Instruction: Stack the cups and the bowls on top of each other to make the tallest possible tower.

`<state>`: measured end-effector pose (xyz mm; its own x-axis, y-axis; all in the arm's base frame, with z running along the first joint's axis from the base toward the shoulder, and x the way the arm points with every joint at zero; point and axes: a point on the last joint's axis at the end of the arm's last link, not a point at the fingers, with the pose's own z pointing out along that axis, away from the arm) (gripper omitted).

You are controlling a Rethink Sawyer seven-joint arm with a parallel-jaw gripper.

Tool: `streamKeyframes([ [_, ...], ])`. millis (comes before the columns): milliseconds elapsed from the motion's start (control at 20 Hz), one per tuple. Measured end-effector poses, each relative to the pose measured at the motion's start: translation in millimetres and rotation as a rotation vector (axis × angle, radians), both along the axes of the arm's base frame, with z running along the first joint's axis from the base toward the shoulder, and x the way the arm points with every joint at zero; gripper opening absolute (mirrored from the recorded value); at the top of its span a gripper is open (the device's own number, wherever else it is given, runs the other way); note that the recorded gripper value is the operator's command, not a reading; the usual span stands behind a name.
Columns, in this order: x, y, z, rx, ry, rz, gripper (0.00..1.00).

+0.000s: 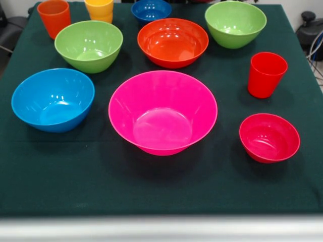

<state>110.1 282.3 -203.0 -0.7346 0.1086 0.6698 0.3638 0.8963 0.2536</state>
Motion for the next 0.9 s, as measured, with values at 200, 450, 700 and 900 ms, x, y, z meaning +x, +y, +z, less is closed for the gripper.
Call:
streamKeyframes([
  [200, -21.6, -5, 12, -0.050, 0.044, 0.196, 1.00],
  [450, -41.0, -14, 45, -0.097, 0.141, 0.436, 1.00],
  [700, -21.8, -31, 79, -0.145, 0.236, 0.545, 1.00],
  [900, 4.2, -40, 89, -0.168, 0.254, 0.543, 1.00],
])
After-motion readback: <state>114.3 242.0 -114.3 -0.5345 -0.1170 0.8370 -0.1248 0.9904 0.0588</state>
